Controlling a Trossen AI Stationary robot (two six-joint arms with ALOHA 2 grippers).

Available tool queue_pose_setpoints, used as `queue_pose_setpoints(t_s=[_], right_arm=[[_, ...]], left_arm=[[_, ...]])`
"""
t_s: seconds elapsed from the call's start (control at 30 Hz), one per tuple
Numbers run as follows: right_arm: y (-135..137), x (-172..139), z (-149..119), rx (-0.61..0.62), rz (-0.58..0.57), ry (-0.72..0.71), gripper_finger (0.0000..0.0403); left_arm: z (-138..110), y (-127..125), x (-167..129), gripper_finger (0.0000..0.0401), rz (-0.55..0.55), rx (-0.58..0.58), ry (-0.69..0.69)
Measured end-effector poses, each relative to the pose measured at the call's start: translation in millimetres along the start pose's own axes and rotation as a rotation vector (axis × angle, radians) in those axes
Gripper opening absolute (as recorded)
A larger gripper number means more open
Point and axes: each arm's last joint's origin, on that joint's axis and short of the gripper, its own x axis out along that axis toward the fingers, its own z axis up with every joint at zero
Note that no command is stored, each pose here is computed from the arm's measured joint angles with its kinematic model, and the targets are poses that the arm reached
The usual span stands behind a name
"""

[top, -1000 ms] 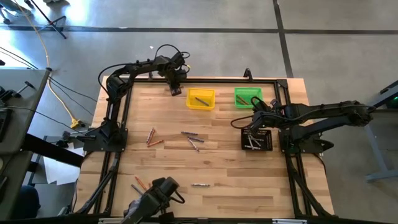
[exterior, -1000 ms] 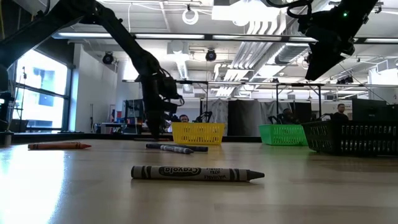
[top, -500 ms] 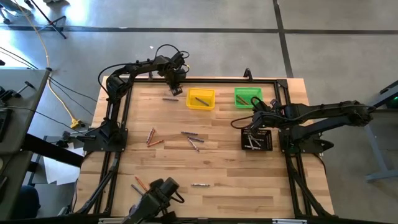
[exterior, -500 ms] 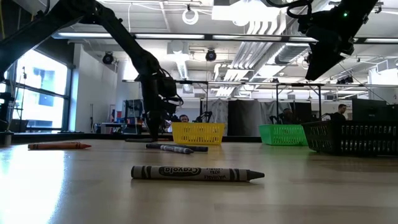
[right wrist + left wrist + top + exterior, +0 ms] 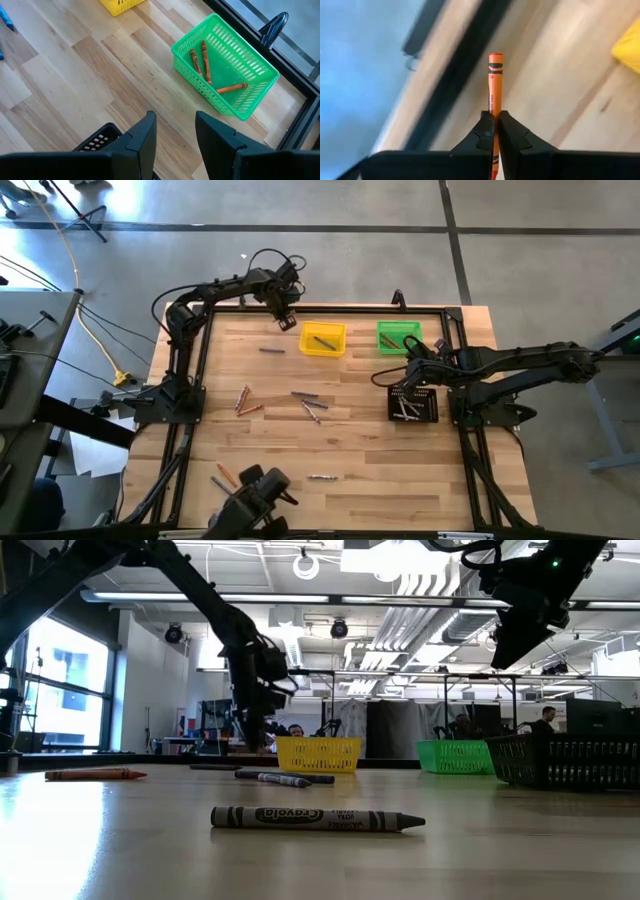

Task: Sort crayons
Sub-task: Put the orange crayon into the green bin

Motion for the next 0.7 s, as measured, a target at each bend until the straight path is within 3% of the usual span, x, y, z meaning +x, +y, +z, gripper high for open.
queue_pose_setpoints(t_s=[0.17,0.3,0.53,0.7], right_arm=[[-1,0,1,0.005,-0.03,-0.029,0.013],[0,0,6,0.004,-0.071,-0.103,0.013],[1,18,3,-0.067,-0.119,-0.189,0.013],[-4,41,2,-0.05,-0.115,-0.276,0.013]], left_arm=[[2,4,-35,0.0,0.05,-0.032,-0.094],[11,-9,-67,0.0,-0.043,-0.043,-0.253],[28,-65,-126,0.0,-0.226,0.13,-0.55],[33,-113,-149,0.0,-0.292,0.235,-0.639]])
